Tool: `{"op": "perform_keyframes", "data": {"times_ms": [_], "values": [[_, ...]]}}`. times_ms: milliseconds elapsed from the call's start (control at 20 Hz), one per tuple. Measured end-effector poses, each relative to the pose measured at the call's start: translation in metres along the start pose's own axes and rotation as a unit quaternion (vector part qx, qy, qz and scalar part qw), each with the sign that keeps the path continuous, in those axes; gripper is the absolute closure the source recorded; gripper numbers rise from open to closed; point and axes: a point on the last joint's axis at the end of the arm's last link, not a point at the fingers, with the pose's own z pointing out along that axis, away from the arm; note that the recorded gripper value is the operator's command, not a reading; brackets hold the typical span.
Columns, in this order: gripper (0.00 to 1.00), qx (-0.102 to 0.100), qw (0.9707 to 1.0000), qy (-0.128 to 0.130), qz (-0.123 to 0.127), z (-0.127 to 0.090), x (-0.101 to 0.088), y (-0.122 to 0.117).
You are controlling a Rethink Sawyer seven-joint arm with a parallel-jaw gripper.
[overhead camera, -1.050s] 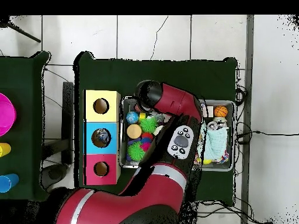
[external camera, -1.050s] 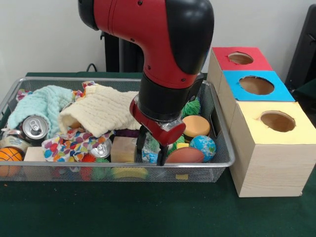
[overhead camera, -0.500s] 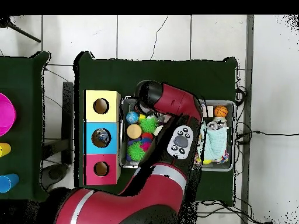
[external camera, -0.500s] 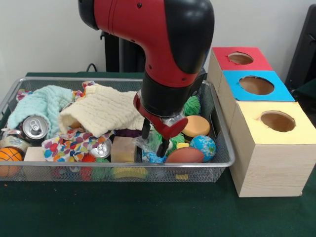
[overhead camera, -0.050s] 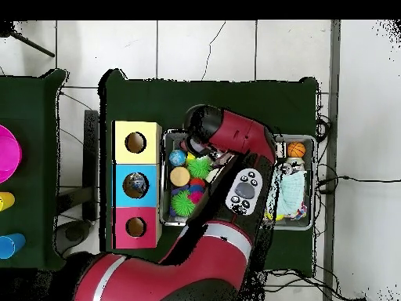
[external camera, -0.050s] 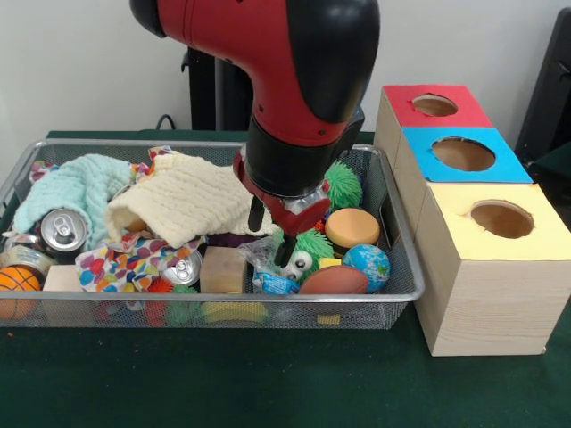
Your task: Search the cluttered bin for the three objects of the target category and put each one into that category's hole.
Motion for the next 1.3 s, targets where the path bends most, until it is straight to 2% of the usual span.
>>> {"op": "perform_keyframes", "data": {"times_ms": [250, 650, 950, 1150, 1300], "values": [[0.0, 0.006, 1.0, -0.005, 0.002, -0.001, -0.005, -0.004], [0.0, 0.008, 0.9999, 0.006, 0.008, 0.014, -0.008, -0.008], [0.0, -0.006, 0.9995, 0.025, 0.018, 0.021, -0.011, -0.005], [0.0, -0.023, 0.9982, 0.048, 0.027, 0.023, -0.01, 0.001], [0.0, -0.028, 0.9974, 0.059, 0.03, 0.024, -0.009, 0.002]]}}
